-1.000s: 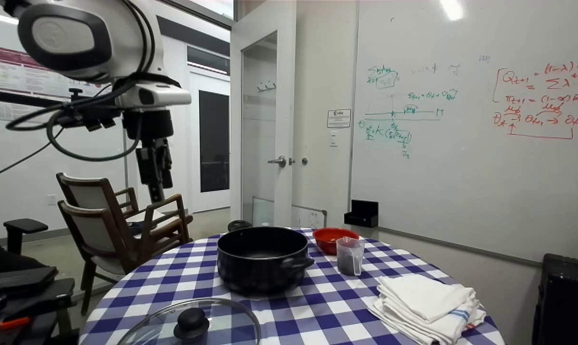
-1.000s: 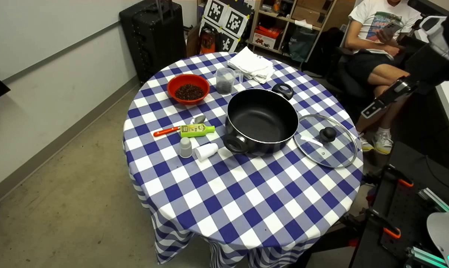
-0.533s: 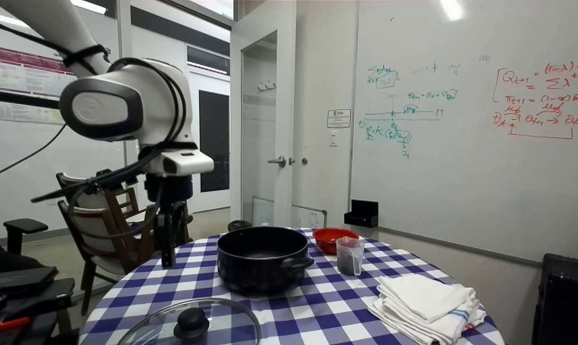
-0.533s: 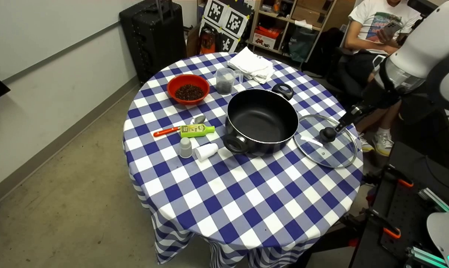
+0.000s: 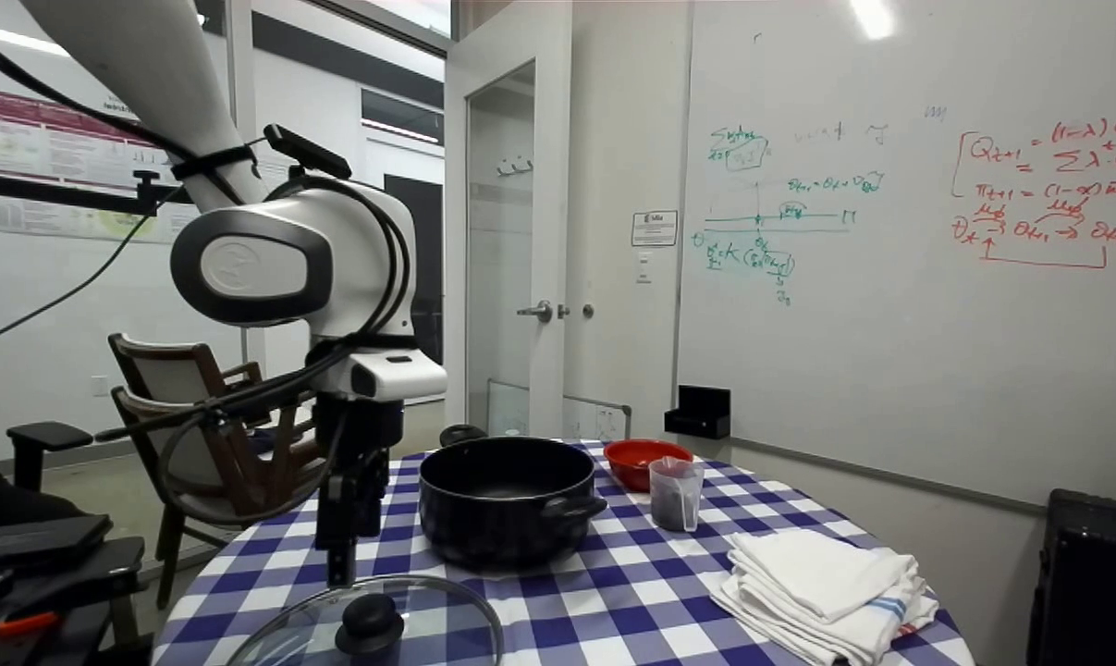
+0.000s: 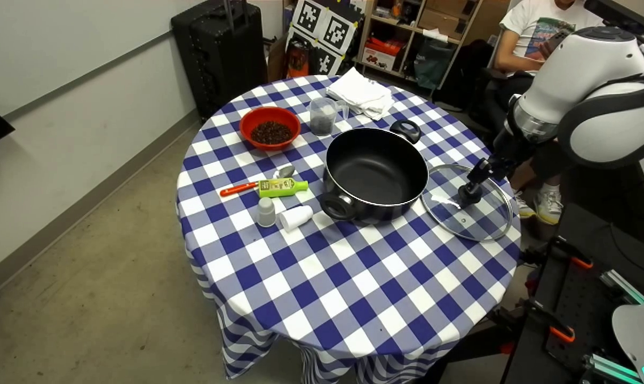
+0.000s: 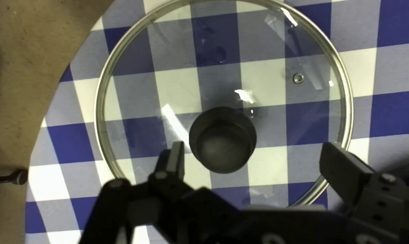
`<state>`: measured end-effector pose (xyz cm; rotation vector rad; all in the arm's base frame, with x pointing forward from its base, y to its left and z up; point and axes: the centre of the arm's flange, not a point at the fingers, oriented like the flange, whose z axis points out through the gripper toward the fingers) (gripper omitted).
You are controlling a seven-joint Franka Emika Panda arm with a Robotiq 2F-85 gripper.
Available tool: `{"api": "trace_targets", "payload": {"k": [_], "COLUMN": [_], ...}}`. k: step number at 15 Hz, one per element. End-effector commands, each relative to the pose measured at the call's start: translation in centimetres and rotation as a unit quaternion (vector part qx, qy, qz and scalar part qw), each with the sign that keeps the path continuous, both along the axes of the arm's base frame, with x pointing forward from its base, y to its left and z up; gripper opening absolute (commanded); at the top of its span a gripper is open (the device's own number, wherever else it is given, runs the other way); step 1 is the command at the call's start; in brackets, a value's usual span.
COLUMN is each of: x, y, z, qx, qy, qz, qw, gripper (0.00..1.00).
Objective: Pick the lid and put it on the pot
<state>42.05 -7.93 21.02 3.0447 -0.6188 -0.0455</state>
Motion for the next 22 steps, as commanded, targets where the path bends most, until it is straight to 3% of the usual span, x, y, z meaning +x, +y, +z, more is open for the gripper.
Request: {"api": "trace_targets", "payload": {"k": [1, 10, 22], "x": [1.2, 0.8, 1.5], "y": [-0.9, -1.6, -3.2], "z": [-0.9, -4.1, -4.3], "qx": [-0.003, 0.057, 0.055], "qy": [-0.001, 0.008, 0.002], "qz": [-0.014, -0.063, -0.093], "qw": [0.9999, 0.9964, 0.9942], "gripper": [1.00, 1.00, 1.00]}}
